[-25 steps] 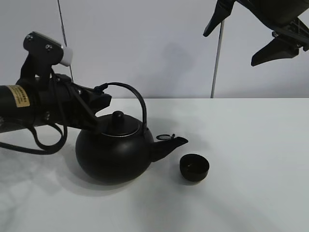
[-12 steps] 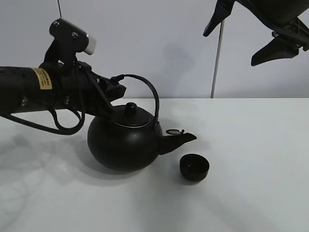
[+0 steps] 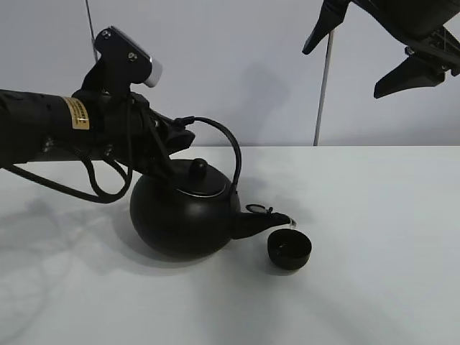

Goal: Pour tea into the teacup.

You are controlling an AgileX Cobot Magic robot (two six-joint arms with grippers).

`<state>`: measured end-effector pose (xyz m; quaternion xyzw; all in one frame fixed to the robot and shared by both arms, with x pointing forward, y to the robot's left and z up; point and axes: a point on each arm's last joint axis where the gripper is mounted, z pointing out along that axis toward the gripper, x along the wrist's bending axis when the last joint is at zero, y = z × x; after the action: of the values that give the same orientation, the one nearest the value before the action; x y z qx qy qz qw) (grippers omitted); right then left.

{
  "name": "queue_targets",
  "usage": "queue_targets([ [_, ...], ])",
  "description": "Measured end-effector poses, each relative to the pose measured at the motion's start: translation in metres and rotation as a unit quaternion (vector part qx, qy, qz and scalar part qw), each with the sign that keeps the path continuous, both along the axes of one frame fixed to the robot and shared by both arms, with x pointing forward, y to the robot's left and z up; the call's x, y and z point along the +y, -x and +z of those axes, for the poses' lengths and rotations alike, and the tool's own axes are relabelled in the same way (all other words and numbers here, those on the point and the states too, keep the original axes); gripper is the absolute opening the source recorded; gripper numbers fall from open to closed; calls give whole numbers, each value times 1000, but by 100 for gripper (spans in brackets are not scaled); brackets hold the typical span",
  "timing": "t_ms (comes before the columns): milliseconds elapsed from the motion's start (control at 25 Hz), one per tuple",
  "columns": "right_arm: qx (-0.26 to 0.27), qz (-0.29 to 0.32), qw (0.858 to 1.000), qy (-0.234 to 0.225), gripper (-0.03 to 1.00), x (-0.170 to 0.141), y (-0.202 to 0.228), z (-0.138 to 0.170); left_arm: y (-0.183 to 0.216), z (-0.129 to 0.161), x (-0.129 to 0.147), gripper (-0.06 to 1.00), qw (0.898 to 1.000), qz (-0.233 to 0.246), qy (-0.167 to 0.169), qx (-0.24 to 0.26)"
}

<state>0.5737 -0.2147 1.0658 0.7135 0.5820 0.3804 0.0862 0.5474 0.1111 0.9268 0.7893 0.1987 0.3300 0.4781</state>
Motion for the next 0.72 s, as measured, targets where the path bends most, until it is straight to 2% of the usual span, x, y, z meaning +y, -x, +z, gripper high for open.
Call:
queue_targets([
  [360,0,0,1000,0,69,0,0,0,-4,5,-2,11,1000,-5,-9,-18],
  [720,0,0,1000,0,69,0,0,0,-4,3,-2,11,1000,-4,-16,-12],
])
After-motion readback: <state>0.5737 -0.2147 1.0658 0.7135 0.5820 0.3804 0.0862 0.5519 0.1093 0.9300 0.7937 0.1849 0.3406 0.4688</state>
